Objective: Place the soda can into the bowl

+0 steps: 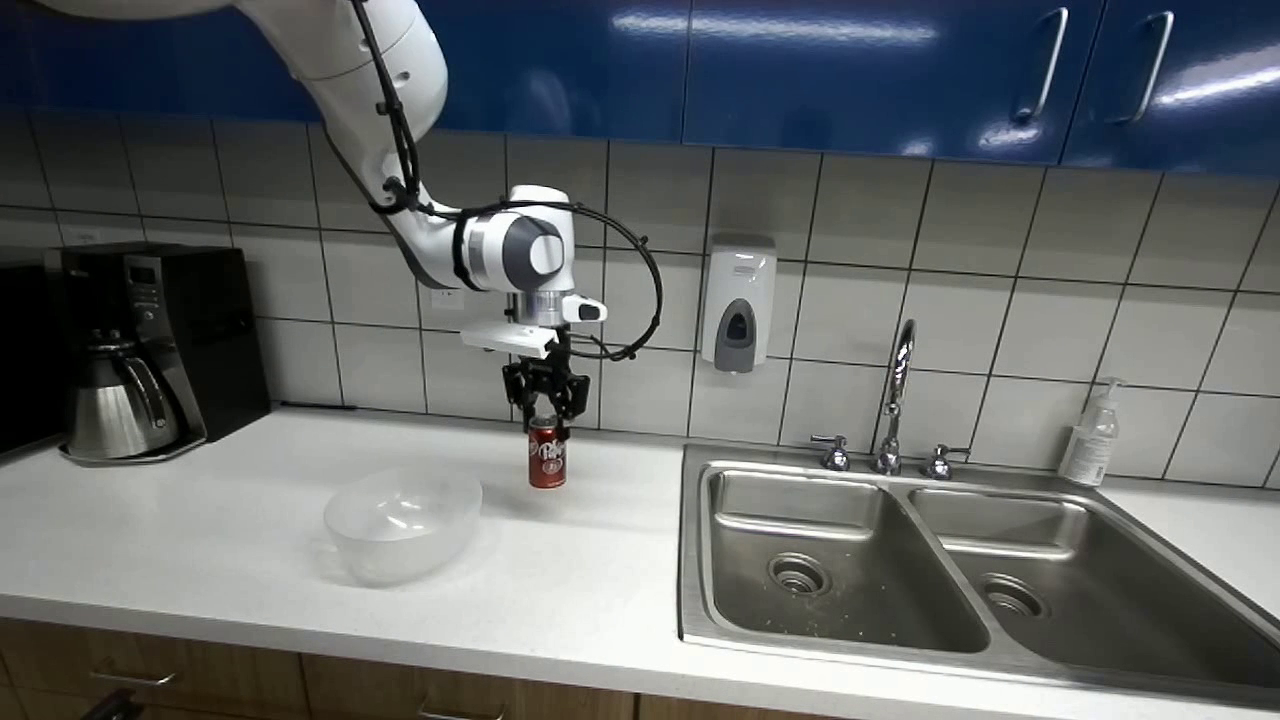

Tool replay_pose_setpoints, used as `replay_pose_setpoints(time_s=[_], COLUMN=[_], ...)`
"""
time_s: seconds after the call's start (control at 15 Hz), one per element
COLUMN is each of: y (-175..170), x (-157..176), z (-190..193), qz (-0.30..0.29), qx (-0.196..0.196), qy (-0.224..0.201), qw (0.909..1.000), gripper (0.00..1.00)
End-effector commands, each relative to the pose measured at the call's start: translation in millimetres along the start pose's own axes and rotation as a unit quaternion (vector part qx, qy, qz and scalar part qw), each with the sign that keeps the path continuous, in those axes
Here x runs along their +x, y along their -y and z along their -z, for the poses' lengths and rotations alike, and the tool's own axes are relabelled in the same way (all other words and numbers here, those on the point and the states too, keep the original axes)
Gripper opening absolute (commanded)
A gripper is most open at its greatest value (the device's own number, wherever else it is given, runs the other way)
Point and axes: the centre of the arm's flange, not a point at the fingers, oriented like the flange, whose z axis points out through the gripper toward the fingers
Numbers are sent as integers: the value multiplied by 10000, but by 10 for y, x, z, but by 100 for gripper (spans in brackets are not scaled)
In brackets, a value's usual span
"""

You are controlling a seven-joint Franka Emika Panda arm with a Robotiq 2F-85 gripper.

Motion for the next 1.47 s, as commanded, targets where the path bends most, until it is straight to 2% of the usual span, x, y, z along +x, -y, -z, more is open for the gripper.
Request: replay_pose_setpoints(time_s=[0.0,0.47,1.0,1.4], y=[-108,-17,339,650], x=[-428,-801,-1091,-1319], z=[322,527,643,562], qz=[94,325,745,1072], qx=[-23,-40,49,130], qy=[-96,-101,-87,-23], qw=[9999,9994,9972,9942], gripper=[38,38,38,38])
